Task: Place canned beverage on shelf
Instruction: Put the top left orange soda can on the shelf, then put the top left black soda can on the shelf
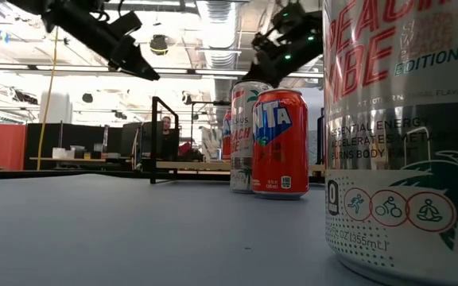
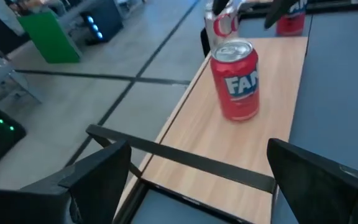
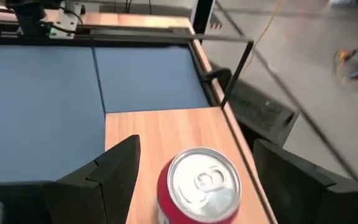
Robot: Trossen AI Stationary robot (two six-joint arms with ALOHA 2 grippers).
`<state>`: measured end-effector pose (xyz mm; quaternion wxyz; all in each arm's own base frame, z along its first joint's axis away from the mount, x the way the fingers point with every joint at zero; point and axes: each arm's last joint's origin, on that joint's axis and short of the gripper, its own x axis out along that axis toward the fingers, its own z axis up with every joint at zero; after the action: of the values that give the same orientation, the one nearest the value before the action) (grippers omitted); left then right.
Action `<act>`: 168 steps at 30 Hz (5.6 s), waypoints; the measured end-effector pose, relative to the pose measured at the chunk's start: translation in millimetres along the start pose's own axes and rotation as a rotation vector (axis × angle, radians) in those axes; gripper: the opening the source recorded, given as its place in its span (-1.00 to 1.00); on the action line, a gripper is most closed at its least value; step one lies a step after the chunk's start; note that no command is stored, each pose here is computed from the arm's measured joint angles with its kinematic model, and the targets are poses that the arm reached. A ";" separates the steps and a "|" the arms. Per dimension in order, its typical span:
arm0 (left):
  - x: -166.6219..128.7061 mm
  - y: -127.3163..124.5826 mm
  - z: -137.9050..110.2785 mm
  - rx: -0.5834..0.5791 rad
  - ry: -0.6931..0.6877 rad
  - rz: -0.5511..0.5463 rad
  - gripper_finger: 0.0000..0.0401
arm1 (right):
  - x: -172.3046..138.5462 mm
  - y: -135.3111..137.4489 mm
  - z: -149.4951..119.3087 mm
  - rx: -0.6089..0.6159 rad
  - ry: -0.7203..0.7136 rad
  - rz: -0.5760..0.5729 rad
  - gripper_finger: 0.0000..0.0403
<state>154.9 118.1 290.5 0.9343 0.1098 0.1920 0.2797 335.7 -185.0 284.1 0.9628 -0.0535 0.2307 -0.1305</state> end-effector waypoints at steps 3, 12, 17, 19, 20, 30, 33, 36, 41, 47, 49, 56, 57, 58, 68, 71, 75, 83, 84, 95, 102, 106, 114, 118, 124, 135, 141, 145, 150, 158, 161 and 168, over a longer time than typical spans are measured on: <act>-3.1 -3.8 -10.5 -0.011 -0.027 0.009 0.82 | 13.0 -6.7 5.9 0.028 0.042 0.005 0.52; -7.3 -7.5 -20.4 -0.010 -0.056 0.018 0.82 | 31.6 -12.4 14.2 0.051 0.147 0.030 0.52; -6.9 -8.1 -20.5 -0.004 -0.061 -0.004 0.82 | 30.2 -5.6 22.6 0.027 0.107 0.038 0.52; -6.8 -8.2 -20.6 -0.003 -0.061 -0.005 0.82 | 28.6 -2.7 25.4 0.034 0.097 0.041 0.52; -6.8 -8.2 -20.5 -0.003 -0.061 -0.006 0.82 | 28.6 -1.2 27.5 0.041 0.083 0.041 0.52; -6.9 -7.7 -19.2 0.002 -0.075 -0.001 0.82 | 32.9 31.0 35.4 0.003 0.066 0.105 0.51; -6.9 -7.7 -19.2 0.002 -0.075 -0.001 0.82 | 35.1 43.4 35.8 -0.008 0.063 0.095 0.45; -6.9 -7.7 -19.2 0.002 -0.075 -0.001 0.82 | 35.6 50.8 38.4 -0.002 0.056 0.080 0.37; -6.9 -7.7 -19.2 0.002 -0.075 -0.001 0.82 | 35.7 59.2 38.0 -0.010 0.075 0.095 0.18; -6.9 -7.7 -19.3 0.002 -0.074 -0.001 0.82 | 38.5 62.6 30.5 0.019 0.078 0.098 -0.26; -6.9 -7.8 -19.3 0.002 -0.074 -0.001 0.82 | 41.3 63.9 22.6 0.045 0.081 0.097 -0.45; -6.8 -8.0 -19.9 0.002 -0.067 -0.003 0.82 | 44.0 68.4 14.1 0.082 0.105 0.006 -0.96; -6.8 -8.0 -20.0 0.002 -0.067 -0.003 0.82 | 44.1 69.8 14.7 0.078 0.105 -0.017 -0.95; -6.8 -8.0 -20.0 0.002 -0.067 -0.003 0.82 | 44.1 70.4 15.2 0.076 0.104 -0.039 -0.95; -6.7 -8.1 -20.0 0.000 -0.067 -0.004 0.82 | 63.5 68.1 0.8 0.161 0.130 -0.156 -1.00; -6.7 -8.1 -20.0 0.000 -0.067 -0.006 0.82 | 70.4 69.2 -6.2 0.172 0.149 -0.161 -1.00; -6.7 -8.1 -20.0 -0.001 -0.067 -0.006 0.82 | 70.1 67.8 -6.3 0.170 0.153 -0.210 -1.00; -6.7 -8.1 -20.0 -0.001 -0.067 -0.006 0.82 | 68.9 61.3 -10.3 0.166 0.190 -0.289 -1.00; -6.7 -8.1 -20.0 -0.001 -0.067 -0.006 0.82 | 68.7 60.0 -11.5 0.165 0.201 -0.291 -1.00; -6.7 -8.2 -20.0 -0.004 -0.067 -0.007 0.82 | 67.2 39.7 -17.6 0.190 0.227 -0.332 -1.00; -6.7 -8.2 -20.0 -0.009 -0.067 -0.007 0.82 | 67.1 31.6 -15.6 0.241 0.184 -0.362 -1.00; -6.7 -8.2 -20.0 -0.009 -0.067 -0.007 0.82 | 66.9 29.6 -14.5 0.237 0.172 -0.392 -1.00; -6.7 -8.2 -20.1 -0.009 -0.067 -0.008 0.82 | 65.6 20.3 -17.1 0.251 0.180 -0.439 -1.00; -6.7 -8.2 -20.2 -0.009 -0.066 -0.008 0.82 | 64.9 16.1 -18.3 0.261 0.183 -0.461 -1.00; -6.7 -8.3 -20.3 -0.009 -0.064 -0.009 0.82 | 64.9 16.0 -17.9 0.262 0.179 -0.462 -1.00; -6.6 -8.8 -21.7 -0.010 -0.050 -0.014 0.82 | 63.9 15.6 -22.7 0.255 0.229 -0.460 -1.00; -6.6 -8.8 -21.6 -0.010 -0.050 -0.014 0.82 | 62.3 7.6 -26.6 0.250 0.255 -0.473 -1.00; -6.6 -8.8 -21.6 -0.009 -0.050 -0.013 0.82 | 61.8 6.8 -28.0 0.240 0.270 -0.473 -1.00; -6.6 -8.7 -21.7 -0.003 -0.050 -0.013 0.82 | 62.4 12.5 -25.9 0.228 0.264 -0.431 -1.00; -6.6 -8.7 -21.7 -0.004 -0.050 -0.014 0.82 | 31.5 24.9 2.8 0.183 0.213 -0.264 -1.00; -6.6 -9.4 -21.9 -0.008 -0.053 -0.035 0.82 | 8.5 29.8 15.2 0.175 0.216 -0.200 -1.00; -7.4 -14.4 -20.2 0.010 -0.111 -0.201 0.82 | -39.0 72.9 36.9 0.146 0.259 -0.068 -1.00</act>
<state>147.7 104.1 270.0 0.9662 0.1102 0.1513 0.1772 335.6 -102.6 321.7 0.9213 0.0260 0.3408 -0.1853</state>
